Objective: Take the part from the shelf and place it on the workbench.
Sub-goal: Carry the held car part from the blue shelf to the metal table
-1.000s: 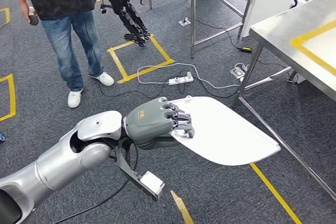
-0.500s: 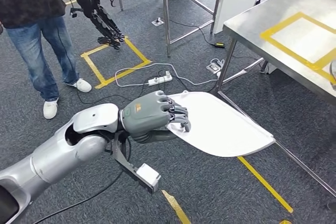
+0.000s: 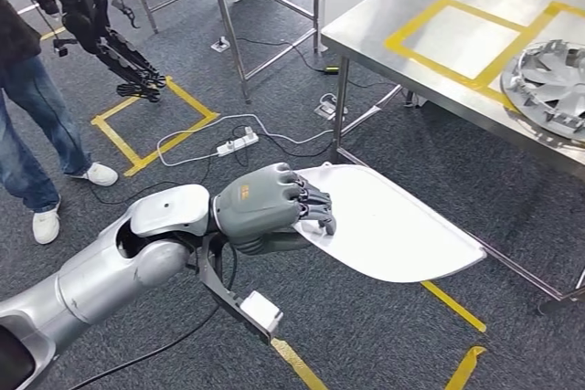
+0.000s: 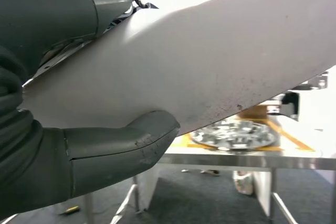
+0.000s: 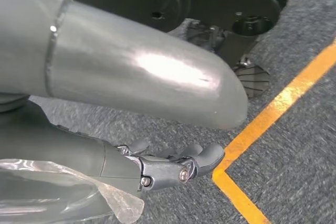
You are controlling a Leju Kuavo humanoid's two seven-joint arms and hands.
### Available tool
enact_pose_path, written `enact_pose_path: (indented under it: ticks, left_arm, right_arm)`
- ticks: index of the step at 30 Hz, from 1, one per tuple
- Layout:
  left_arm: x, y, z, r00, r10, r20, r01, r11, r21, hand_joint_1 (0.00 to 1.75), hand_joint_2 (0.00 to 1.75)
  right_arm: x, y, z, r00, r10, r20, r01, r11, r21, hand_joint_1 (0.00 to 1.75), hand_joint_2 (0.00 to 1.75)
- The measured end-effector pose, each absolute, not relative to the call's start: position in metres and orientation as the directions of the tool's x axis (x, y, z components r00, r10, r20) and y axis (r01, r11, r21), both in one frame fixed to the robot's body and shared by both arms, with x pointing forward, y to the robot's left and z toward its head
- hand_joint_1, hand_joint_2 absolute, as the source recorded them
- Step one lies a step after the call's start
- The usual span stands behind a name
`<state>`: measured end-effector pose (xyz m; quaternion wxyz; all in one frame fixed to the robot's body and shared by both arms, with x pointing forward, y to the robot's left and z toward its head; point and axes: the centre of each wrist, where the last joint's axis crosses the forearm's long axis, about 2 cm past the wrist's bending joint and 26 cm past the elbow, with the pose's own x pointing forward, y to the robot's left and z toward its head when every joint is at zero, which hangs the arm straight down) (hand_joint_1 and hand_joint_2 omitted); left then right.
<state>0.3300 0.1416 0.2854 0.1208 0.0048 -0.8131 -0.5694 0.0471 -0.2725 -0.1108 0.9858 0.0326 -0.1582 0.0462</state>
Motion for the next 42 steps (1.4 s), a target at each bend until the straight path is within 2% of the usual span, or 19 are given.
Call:
enact_pose_path:
  ticks: [30,42]
  left_arm:
    - [0.3338,0.1417,0.2936,-0.969,-0.098,0.228,0.185,0.324,0.928,1.75,1.75]
    - [0.335,0.1476,0.2898,-0.962,-0.113,0.247,0.201,0.314,0.928,1.75,1.75]
  right_arm:
    - [0.0516,-0.2741,-0.1103,0.941,0.086,0.327,-0.105,0.994,0.039,0.0,0.0]
    - [0.0489,-0.2785,-0.1108,0.961,0.045,0.271,-0.055,0.998,0.026,0.0,0.0]
